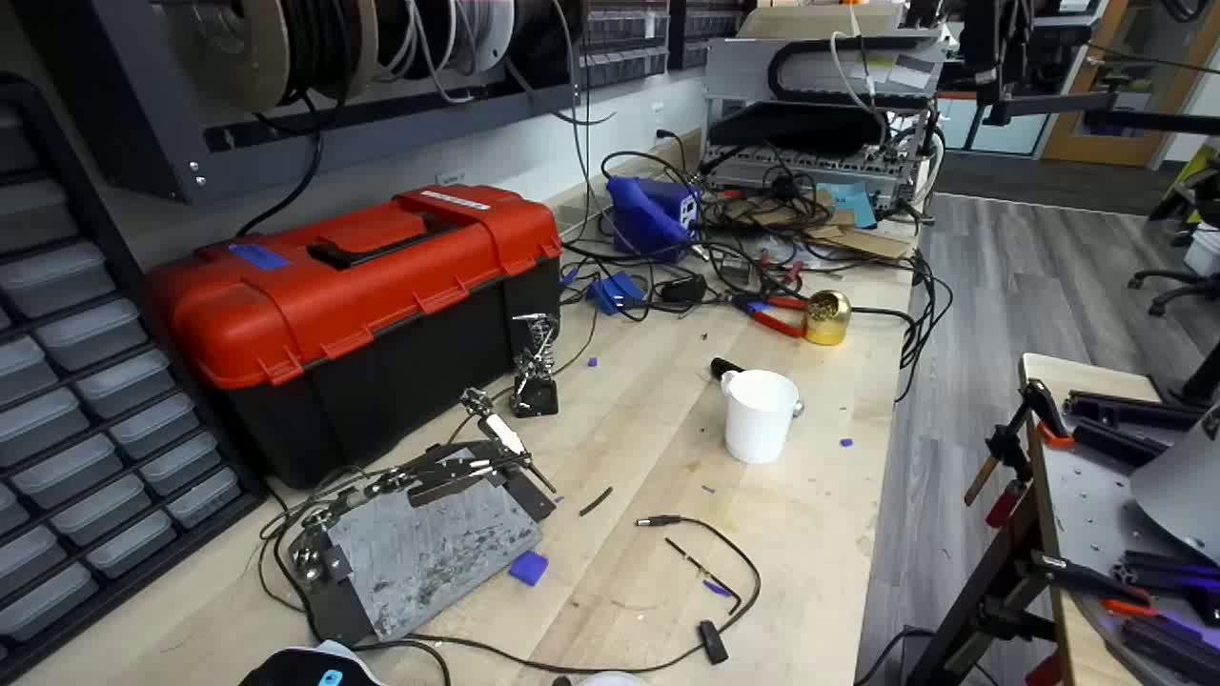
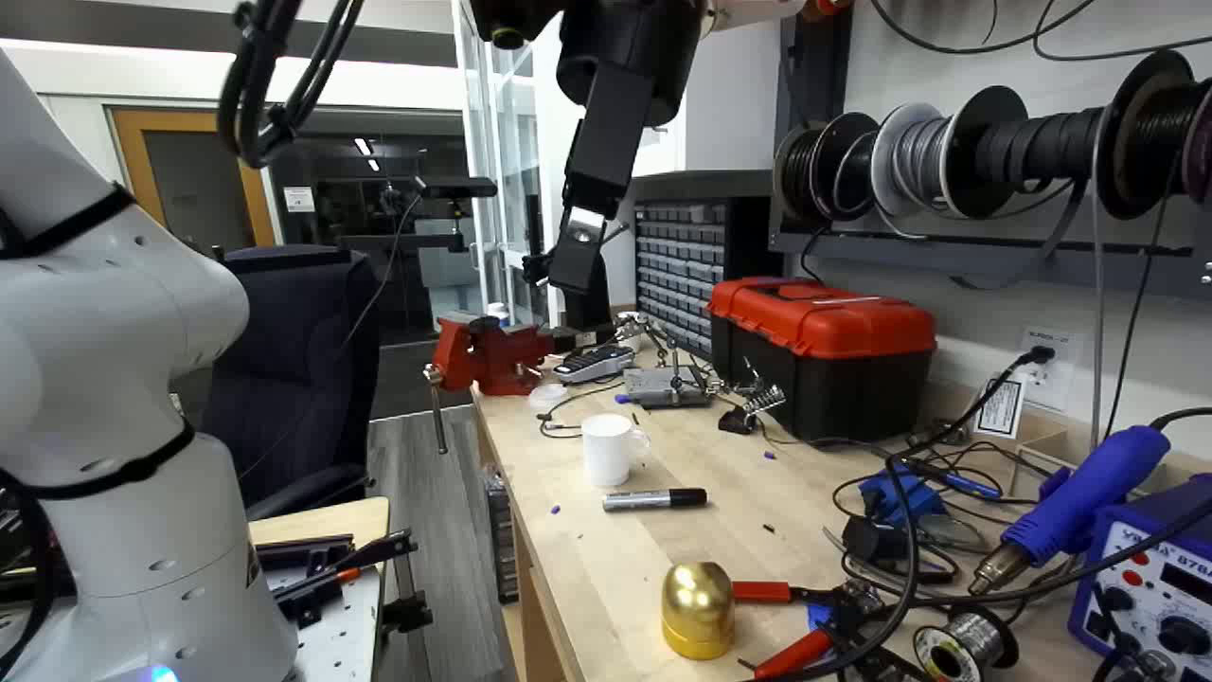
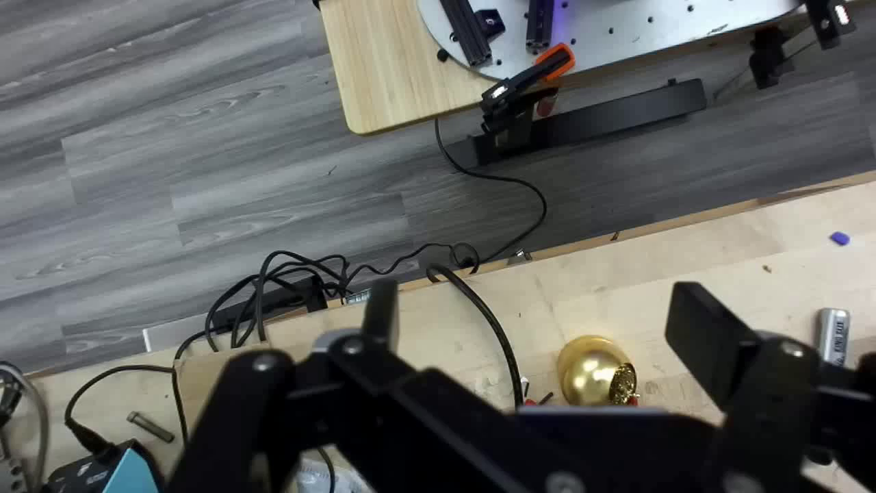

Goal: Place the black marker inside the white mug

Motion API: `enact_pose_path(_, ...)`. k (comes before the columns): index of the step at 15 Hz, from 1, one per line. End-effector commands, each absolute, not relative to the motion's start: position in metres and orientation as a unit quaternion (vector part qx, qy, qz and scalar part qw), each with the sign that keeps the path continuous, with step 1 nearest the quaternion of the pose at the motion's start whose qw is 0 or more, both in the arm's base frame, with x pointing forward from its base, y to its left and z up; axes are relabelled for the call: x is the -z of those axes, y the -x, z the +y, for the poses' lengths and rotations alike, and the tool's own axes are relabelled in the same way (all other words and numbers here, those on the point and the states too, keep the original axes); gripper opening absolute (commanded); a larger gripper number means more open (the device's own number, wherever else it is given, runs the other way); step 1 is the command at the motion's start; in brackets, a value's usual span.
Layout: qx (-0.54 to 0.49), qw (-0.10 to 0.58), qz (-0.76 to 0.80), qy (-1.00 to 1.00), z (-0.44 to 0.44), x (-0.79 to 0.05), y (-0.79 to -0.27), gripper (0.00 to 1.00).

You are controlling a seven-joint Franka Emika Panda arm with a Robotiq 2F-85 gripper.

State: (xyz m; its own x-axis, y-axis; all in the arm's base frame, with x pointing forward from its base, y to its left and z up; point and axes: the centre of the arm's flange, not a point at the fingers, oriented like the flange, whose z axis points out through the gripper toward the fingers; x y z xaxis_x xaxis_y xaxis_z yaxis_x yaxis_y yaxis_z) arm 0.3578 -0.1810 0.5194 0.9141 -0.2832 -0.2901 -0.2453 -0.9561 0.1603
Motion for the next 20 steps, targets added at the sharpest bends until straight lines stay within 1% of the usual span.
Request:
enact_pose_path(1,0.157,0.06,-0.135,-0.976,-0.181,-0.52,-0.358,1.0)
enact_pose_path(15,0.157,0.06,-0.135,-0.976,-0.181,-0.52,-0.358,1.0)
enact_pose_path(20,0.133,0.034,-0.138,-0.981,-0.187,-0.498,-0.365,1.0)
